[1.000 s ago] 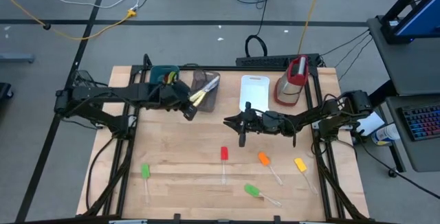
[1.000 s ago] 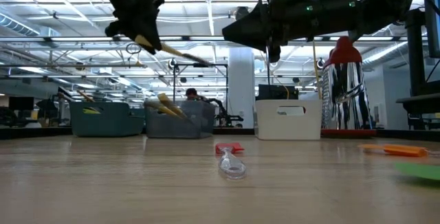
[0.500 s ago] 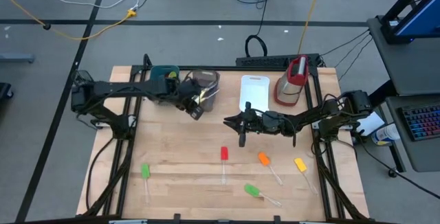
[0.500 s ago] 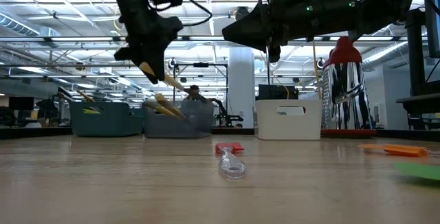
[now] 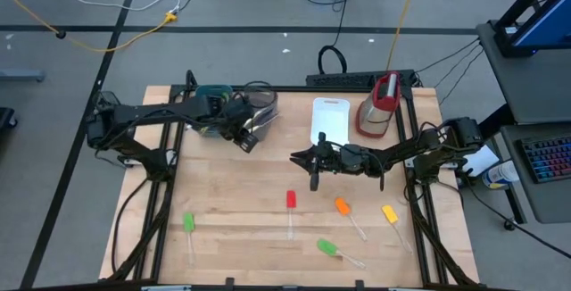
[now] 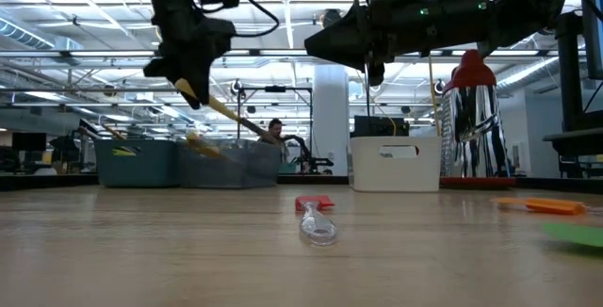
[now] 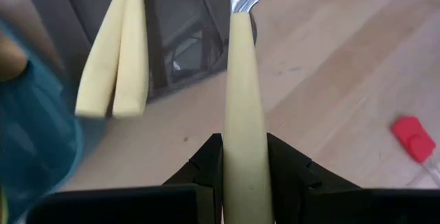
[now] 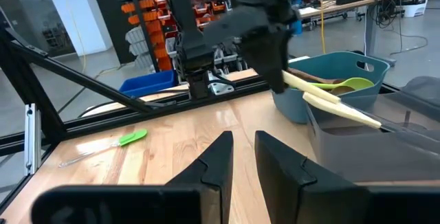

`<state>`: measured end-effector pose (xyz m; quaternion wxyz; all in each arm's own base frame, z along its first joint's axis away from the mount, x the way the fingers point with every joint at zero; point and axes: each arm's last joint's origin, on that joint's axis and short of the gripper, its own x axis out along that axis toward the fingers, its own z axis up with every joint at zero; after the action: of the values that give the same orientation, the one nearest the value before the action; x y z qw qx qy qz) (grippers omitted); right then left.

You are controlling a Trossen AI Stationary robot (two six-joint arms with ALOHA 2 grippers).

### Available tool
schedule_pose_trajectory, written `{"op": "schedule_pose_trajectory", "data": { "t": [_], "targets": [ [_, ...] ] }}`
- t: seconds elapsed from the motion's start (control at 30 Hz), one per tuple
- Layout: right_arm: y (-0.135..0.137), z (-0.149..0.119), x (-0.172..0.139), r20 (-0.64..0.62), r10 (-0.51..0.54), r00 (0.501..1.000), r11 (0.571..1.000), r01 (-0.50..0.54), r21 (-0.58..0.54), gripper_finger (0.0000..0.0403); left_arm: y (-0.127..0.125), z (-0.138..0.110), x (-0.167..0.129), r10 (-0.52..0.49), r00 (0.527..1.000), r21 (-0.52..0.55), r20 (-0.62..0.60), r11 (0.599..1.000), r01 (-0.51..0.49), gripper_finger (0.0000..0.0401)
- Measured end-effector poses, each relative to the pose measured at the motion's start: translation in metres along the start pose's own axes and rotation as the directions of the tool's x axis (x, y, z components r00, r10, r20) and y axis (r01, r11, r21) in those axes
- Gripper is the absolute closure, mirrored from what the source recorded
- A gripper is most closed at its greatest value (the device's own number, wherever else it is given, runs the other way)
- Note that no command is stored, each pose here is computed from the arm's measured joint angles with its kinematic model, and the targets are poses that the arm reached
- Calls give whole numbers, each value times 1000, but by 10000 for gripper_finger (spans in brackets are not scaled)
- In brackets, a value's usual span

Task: Pick & Place Kitchen Items
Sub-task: Put the yellow knife into the black bin

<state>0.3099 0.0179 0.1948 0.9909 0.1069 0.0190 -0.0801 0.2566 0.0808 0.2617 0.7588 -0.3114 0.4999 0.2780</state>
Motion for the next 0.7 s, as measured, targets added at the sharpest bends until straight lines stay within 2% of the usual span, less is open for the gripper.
{"op": "schedule_pose_trajectory", "data": {
  "t": [0.27,0.37,0.43,0.53,0.7],
  "targets": [
    [0,0,0,-1,0,1000,1000,0,0,348,-4,-14,-19,66,996,-69,66,996,-61,329],
    [0,-1,0,-9,-2,1000,1000,2,-2,348,-2,-14,-20,132,986,-128,106,985,-118,329],
    [0,-2,0,-20,-4,1000,1000,4,-5,348,-1,-12,-16,184,975,-173,126,972,-161,329],
    [-1,-3,0,-32,-7,999,1000,7,-8,348,1,-8,-7,211,972,-191,105,963,-188,329],
    [-1,-4,0,-41,-9,999,1000,9,-11,348,-3,2,13,175,981,-219,80,964,-154,329]
  ]
}}
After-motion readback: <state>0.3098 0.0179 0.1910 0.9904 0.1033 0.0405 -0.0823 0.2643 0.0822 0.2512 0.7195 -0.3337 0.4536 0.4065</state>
